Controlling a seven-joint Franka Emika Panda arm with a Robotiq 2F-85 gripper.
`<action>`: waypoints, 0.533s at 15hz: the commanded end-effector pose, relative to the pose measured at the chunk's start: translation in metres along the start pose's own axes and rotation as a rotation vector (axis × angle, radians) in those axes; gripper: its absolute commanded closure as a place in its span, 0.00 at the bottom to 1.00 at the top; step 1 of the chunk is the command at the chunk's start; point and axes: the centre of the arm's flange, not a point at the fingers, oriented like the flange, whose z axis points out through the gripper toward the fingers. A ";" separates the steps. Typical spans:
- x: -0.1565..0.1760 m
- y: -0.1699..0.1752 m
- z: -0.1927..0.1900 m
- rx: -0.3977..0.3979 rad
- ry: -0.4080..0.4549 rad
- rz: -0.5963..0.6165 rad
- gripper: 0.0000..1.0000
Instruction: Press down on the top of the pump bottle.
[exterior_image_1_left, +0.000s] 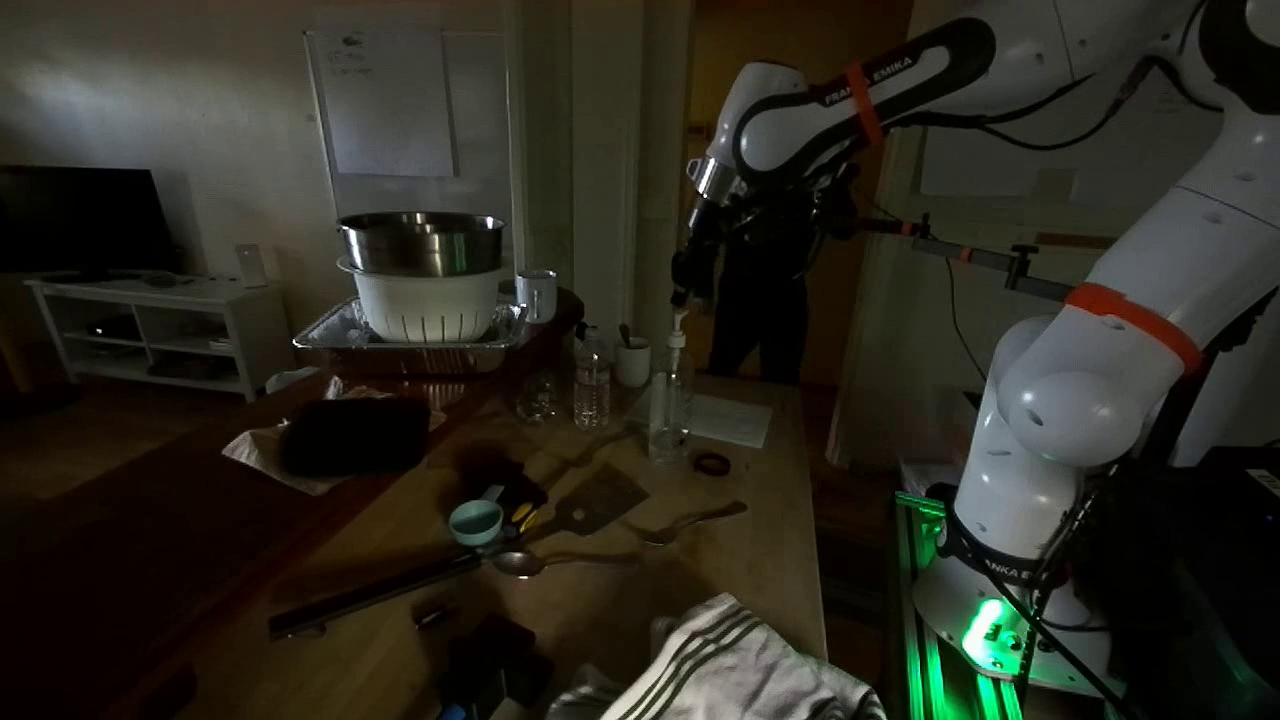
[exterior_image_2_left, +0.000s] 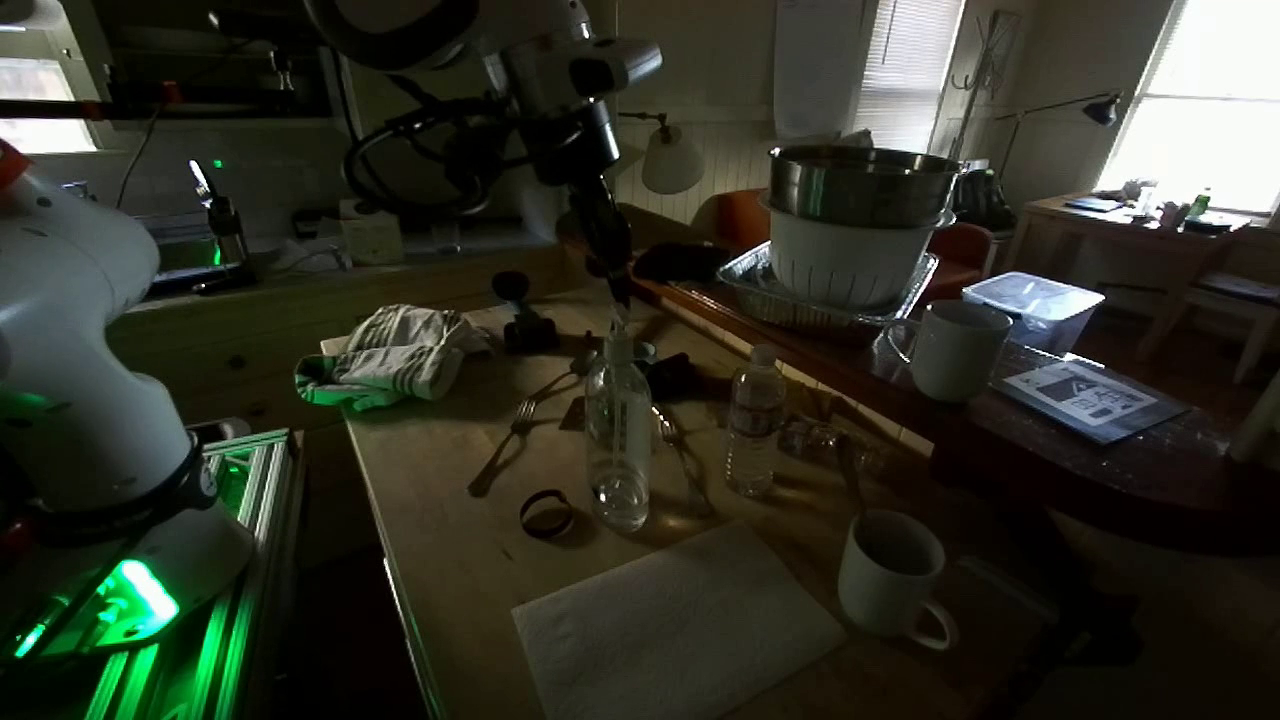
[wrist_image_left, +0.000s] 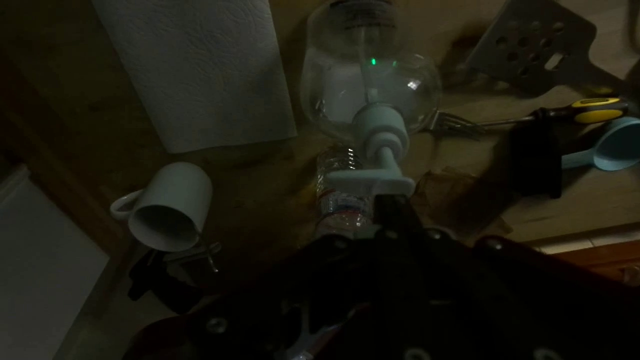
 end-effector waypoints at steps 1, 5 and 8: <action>0.006 0.001 0.010 -0.003 -0.014 0.004 1.00; 0.006 0.001 0.013 0.002 -0.028 0.004 1.00; 0.006 0.002 0.017 0.007 -0.036 0.001 1.00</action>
